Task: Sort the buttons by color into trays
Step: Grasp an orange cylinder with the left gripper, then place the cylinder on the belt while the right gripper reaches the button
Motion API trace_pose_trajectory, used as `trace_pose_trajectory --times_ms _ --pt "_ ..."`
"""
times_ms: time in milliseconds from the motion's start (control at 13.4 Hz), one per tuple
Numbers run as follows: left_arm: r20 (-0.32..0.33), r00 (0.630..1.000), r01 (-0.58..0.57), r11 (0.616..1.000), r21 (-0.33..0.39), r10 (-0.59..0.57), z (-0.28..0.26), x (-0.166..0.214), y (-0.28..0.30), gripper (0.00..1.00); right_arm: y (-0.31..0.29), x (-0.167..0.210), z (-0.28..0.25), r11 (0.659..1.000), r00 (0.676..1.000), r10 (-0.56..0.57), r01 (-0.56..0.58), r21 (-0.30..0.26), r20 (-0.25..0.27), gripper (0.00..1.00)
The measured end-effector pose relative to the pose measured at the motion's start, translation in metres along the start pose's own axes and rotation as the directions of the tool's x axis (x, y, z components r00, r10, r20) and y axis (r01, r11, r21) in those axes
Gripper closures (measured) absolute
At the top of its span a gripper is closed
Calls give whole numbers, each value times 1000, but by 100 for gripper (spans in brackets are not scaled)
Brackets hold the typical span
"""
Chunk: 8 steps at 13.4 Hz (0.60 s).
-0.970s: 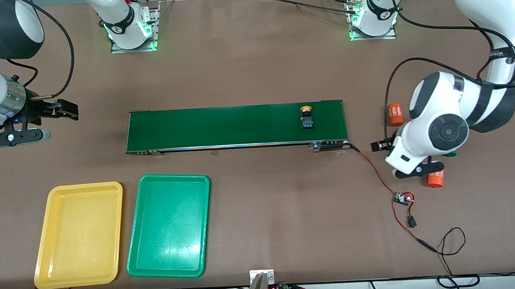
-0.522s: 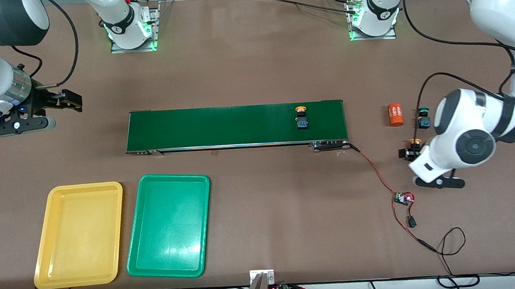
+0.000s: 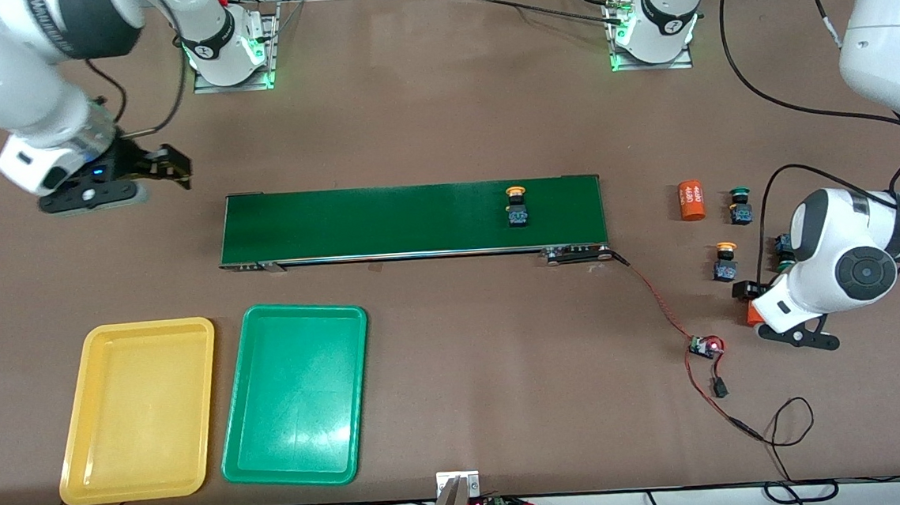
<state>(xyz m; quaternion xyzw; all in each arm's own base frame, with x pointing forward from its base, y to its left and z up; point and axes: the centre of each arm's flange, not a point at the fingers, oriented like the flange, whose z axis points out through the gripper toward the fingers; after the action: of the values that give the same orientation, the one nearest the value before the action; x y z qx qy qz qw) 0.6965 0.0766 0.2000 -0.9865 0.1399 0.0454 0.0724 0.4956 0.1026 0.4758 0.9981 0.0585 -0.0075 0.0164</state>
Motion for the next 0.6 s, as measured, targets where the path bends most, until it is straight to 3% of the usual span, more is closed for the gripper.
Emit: trace_pose_trajectory --times_ms 224,373,522,597 --pt "-24 1000 -8 1000 -18 8 19 -1 -6 6 -73 -11 8 999 998 50 -50 -16 -22 0" --pt "-16 1000 -8 1000 -25 8 25 -1 -3 25 -111 -17 19 997 997 74 -74 -15 -27 0" --pt "-10 1000 -10 1000 -27 10 26 -1 -3 50 -137 -17 36 996 996 85 -85 -7 -25 0" --pt "-5 1000 -13 1000 -29 13 24 0 -1 50 -147 -16 44 996 996 89 -90 -3 -23 0"
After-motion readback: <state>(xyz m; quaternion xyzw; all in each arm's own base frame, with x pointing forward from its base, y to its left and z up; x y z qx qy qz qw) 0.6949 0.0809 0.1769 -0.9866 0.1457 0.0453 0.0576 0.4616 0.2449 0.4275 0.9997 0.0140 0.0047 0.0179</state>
